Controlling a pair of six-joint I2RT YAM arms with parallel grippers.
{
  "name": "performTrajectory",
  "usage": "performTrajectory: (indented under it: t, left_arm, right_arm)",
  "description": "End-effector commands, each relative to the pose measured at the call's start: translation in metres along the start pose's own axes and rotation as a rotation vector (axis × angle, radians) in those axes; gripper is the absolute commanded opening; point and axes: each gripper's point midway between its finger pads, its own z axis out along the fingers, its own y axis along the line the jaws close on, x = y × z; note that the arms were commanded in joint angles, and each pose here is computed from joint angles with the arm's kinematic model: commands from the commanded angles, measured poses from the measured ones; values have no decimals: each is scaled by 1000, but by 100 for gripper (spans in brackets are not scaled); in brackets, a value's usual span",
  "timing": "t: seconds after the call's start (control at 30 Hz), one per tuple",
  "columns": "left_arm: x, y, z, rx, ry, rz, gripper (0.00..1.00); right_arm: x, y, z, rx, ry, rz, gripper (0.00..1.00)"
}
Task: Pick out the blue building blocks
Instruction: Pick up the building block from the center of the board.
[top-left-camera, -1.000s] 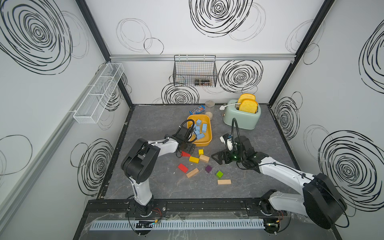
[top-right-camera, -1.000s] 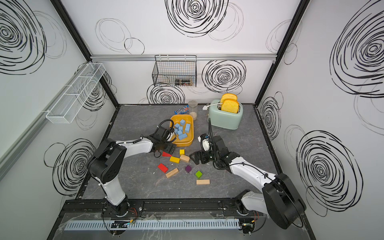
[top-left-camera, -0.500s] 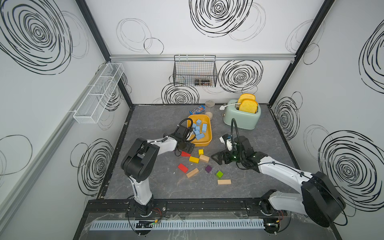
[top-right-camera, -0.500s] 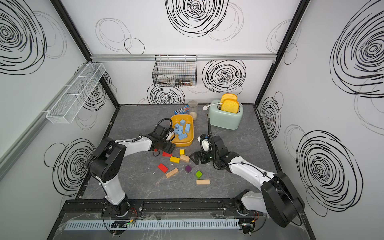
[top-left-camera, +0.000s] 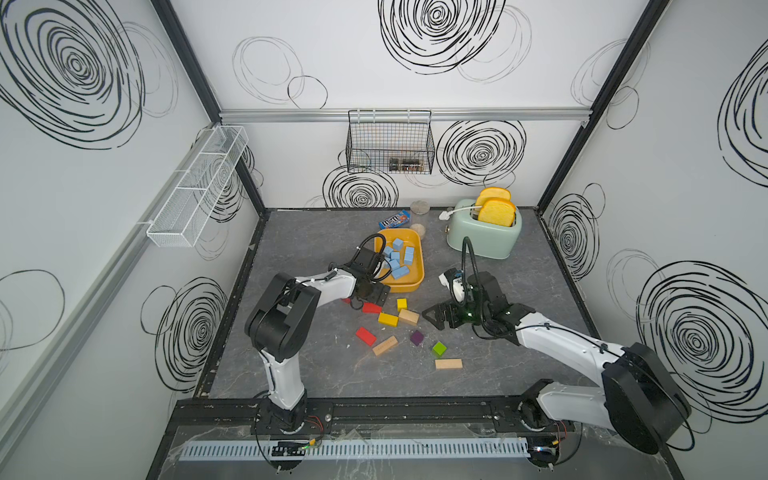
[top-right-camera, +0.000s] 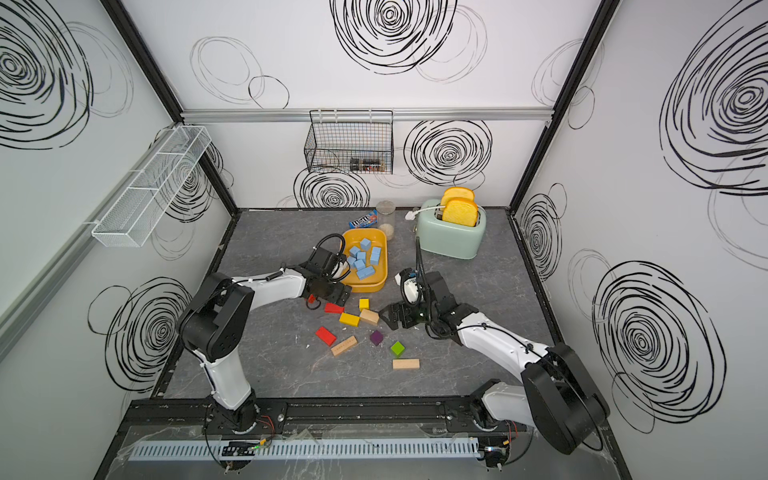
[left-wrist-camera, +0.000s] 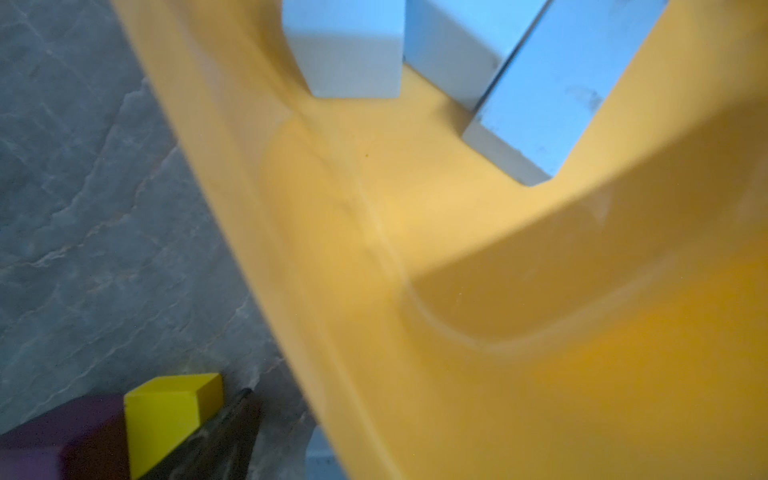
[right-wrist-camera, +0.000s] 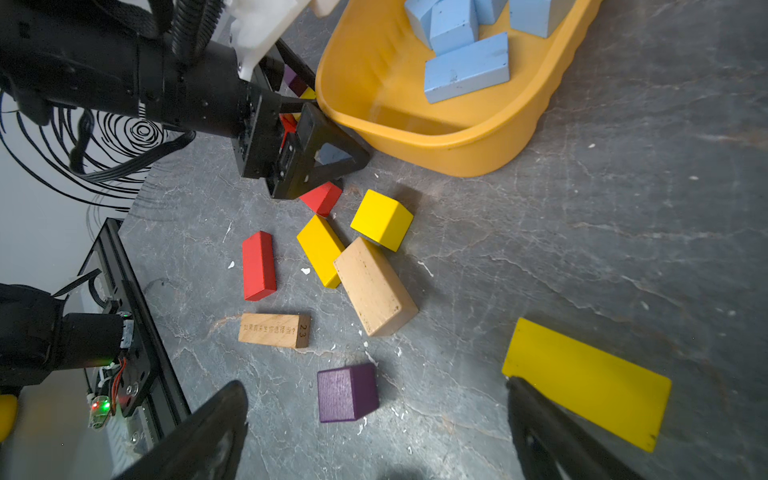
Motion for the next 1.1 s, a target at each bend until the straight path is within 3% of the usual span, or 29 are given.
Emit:
performTrajectory:
  t: [0.0,0.27,0.67,0.73,0.87,1.07]
  left_arm:
    - [32,8,4,-18,130,-67,97]
    - [30,1,9,6,121,-84,95]
    - [36,2,8,-5,151,-100,78]
    - [36,2,6,-4,151,-102,79]
    - [35,5,-3,-19,145,-114,94]
    - [39,15,-12,-29,129,-160,98]
  right_arm:
    - [-7,7,1,-20,0,-17,98]
    - [-7,7,2,-19,1,-17,98]
    - [-10,8,0,-18,-7,-22,98]
    - [-10,8,0,-19,-7,-22,98]
    - [-10,8,0,-19,-7,-23,98]
    - [-10,9,-1,-24,-10,-22,98]
